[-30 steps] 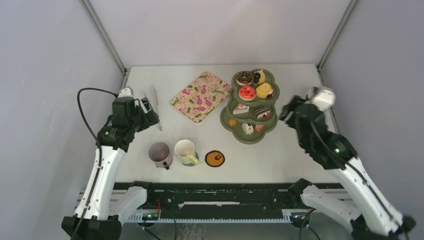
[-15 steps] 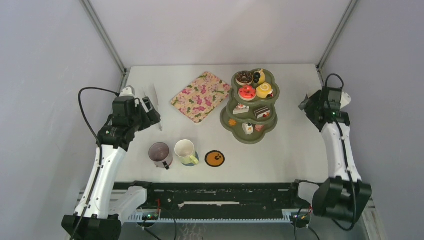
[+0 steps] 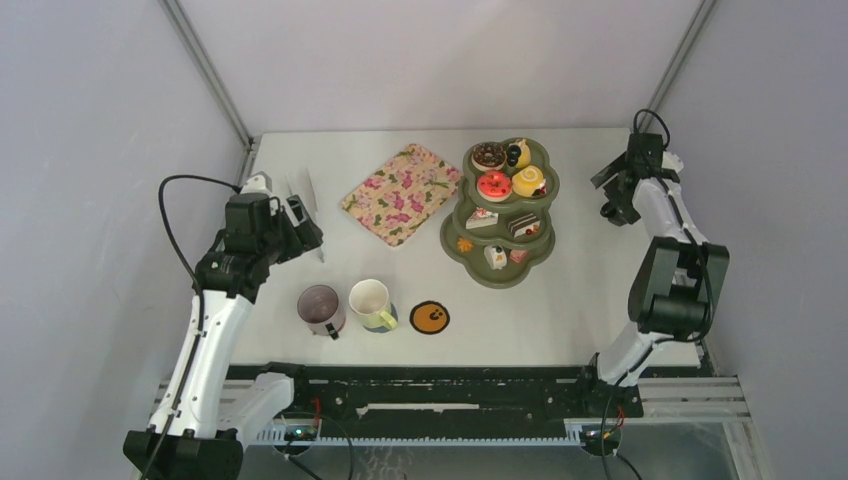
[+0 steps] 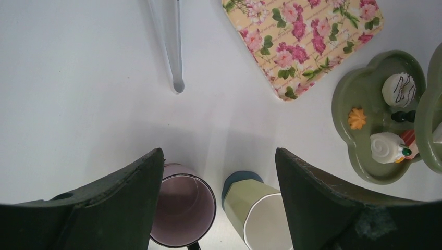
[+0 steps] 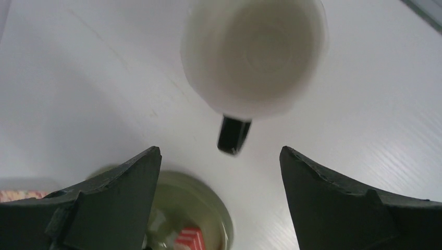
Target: Serve the afternoon tea
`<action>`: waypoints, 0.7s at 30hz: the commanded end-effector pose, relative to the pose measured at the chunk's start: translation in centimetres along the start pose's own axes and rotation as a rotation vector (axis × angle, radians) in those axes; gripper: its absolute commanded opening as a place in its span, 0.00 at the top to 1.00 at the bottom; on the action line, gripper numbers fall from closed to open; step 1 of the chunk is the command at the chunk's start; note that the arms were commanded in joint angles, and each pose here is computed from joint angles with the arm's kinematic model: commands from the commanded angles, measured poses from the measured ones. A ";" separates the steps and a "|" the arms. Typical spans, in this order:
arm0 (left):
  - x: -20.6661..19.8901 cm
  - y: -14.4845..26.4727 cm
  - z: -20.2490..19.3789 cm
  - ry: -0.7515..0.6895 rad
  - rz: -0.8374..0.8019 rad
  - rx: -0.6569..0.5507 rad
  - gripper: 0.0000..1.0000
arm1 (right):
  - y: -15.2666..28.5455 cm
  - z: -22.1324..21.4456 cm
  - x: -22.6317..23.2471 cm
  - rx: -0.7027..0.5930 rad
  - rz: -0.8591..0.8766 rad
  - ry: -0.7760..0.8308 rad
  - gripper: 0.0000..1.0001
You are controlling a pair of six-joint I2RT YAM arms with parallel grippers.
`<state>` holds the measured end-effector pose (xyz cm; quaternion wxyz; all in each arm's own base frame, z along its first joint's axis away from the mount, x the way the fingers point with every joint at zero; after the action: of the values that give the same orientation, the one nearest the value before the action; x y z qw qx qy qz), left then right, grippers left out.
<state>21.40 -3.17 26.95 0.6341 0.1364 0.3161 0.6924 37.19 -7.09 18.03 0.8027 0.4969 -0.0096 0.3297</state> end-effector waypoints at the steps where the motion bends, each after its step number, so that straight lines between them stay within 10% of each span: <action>1: -0.1 0.6 0.4 -0.009 -0.026 -0.031 0.18 | -1.3 2.5 1.9 -0.060 -0.029 -0.019 0.09; 11: 0.1 0.1 -0.8 0.016 -0.025 -0.020 0.18 | -3.8 2.1 1.4 -0.005 -0.139 0.024 0.31; 19: 0.2 0.0 -0.7 -0.003 -0.021 -0.020 0.18 | -2.0 2.6 -0.1 -0.029 -0.129 0.045 1.00; 21: 0.3 -0.1 -0.7 -0.004 -0.017 -0.018 0.18 | -0.6 2.9 -0.2 -0.044 -0.107 0.055 1.00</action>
<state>20.78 -3.26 26.13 0.6356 0.1361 0.3224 0.6881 39.56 -9.22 15.07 0.8179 0.5022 0.0533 0.2755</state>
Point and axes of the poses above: each gripper's point midway between its finger pads, its own y axis back along the fingers, its own x axis along the line the jaws close on, z = x × y, the point moved 7 cm from there along y, back along the fingers, and after that the axes turned 6 degrees about -y, right-handed, at the moved point
